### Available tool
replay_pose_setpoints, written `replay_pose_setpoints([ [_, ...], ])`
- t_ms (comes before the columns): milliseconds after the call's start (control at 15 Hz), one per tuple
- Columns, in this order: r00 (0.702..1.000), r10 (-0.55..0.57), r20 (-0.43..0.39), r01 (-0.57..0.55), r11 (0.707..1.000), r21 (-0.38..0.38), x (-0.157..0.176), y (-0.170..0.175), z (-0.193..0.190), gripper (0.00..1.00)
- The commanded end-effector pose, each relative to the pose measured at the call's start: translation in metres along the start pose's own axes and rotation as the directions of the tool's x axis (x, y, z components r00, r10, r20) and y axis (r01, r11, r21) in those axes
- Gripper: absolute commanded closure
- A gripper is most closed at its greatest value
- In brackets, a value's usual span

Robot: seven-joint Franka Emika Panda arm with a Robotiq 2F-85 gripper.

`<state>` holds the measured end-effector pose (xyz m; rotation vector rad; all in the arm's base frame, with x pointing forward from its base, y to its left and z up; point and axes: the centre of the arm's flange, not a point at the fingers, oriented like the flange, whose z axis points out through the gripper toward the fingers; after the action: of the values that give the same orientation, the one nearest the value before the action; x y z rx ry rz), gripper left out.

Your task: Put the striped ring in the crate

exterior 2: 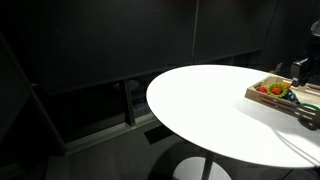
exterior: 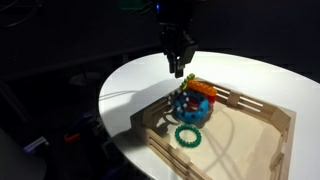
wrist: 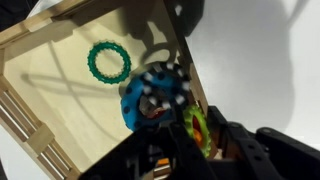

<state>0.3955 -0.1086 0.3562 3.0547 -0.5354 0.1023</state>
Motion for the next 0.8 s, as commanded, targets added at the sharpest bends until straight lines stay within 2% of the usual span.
replay_pose_setpoints([
  [0, 0.999, 0.035, 0.007, -0.035, 0.999, -0.018, 0.001, 0.005, -0.008, 0.37],
  [333, 0.998, -0.032, 0.047, 0.032, 0.999, 0.006, -0.009, 0.000, -0.005, 0.01],
  [733, 0.983, -0.145, 0.108, 0.141, 0.989, 0.050, -0.016, -0.007, -0.003, 0.00],
])
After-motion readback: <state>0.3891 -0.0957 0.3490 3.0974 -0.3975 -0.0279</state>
